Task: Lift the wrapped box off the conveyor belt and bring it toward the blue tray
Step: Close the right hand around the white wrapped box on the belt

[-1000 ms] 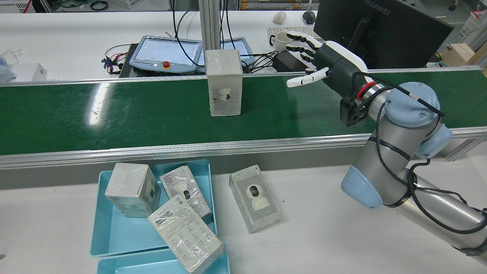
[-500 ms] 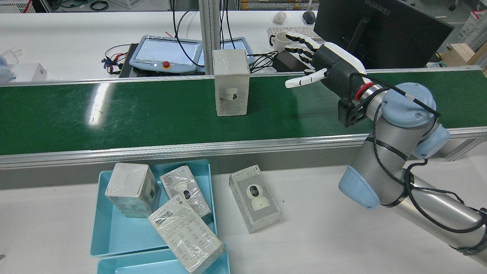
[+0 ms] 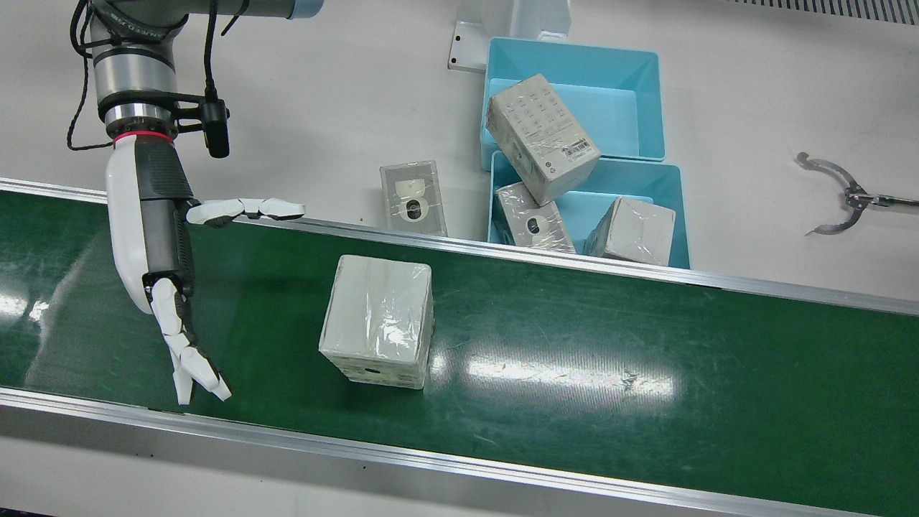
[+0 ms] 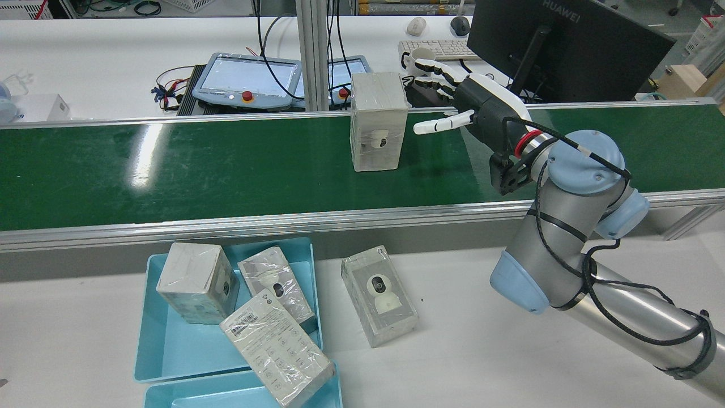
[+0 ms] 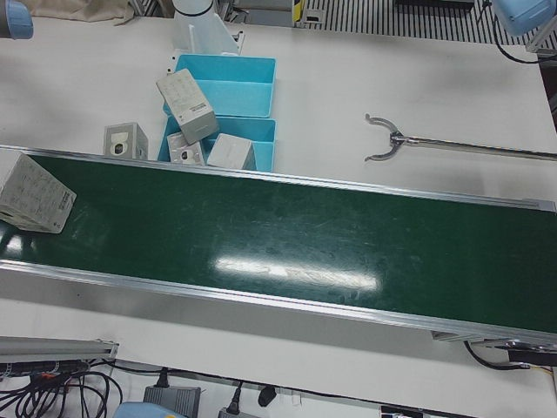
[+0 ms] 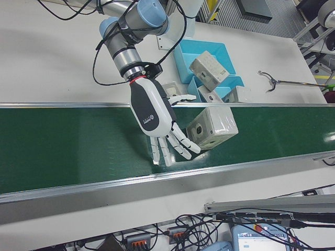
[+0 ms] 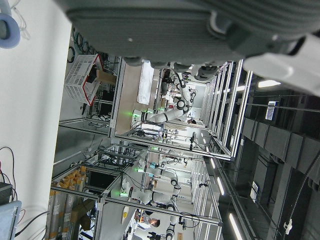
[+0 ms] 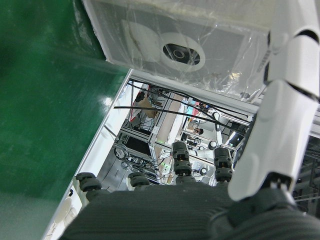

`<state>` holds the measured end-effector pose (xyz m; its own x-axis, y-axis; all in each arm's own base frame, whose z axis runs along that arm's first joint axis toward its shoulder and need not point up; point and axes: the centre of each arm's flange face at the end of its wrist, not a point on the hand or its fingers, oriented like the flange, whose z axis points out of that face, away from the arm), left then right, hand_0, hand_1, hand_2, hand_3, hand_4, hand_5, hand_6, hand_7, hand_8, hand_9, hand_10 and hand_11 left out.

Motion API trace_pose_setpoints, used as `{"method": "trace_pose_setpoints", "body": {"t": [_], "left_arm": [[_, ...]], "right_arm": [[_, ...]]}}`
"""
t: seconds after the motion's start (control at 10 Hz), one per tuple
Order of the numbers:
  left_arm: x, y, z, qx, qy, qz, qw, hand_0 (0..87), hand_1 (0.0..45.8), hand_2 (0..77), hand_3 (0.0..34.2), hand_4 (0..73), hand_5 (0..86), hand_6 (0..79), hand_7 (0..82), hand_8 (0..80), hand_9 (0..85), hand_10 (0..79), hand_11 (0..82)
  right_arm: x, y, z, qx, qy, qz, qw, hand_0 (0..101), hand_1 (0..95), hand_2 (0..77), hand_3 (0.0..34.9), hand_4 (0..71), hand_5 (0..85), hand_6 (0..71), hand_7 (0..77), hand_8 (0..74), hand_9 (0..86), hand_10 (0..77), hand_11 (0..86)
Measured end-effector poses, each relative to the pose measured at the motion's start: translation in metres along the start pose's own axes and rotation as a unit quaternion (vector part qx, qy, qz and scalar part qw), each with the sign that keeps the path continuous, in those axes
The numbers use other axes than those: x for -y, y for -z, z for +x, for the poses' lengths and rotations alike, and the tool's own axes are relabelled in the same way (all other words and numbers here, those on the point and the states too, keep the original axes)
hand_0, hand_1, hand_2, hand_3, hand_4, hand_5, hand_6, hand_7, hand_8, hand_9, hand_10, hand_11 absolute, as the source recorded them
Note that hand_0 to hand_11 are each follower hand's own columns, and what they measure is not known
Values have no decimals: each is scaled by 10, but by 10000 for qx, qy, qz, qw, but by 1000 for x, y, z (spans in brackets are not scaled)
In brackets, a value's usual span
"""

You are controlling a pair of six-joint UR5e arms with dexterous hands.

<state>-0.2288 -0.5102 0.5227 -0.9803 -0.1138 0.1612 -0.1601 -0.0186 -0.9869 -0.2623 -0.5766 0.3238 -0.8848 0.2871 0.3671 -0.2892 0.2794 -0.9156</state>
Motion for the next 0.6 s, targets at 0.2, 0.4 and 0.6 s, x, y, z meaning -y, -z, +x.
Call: {"method": "trace_pose_setpoints", "body": {"t": [0.2, 0.4, 0.6], "left_arm": [[0, 0, 0, 0, 0, 0, 10000, 0, 0, 5, 0, 5, 5, 0, 5, 0, 5, 0, 0], [0, 0, 0, 0, 0, 0, 10000, 0, 0, 5, 0, 5, 5, 5, 5, 5, 0, 5, 0], [0, 0, 0, 0, 0, 0, 10000, 0, 0, 5, 0, 5, 5, 0, 5, 5, 5, 0, 0]], "right_arm": [[-1, 0, 3, -14, 0, -2, 10000, 410, 115, 142, 298, 0, 164, 0, 125, 0, 44, 33, 54], [0, -2, 6, -37, 3, 10, 10000, 411, 115, 153, 298, 0, 175, 0, 136, 11, 54, 33, 54], [-1, -5, 7, -42, 1, 9, 10000, 411, 115, 153, 297, 0, 185, 0, 136, 5, 54, 33, 65]]}}
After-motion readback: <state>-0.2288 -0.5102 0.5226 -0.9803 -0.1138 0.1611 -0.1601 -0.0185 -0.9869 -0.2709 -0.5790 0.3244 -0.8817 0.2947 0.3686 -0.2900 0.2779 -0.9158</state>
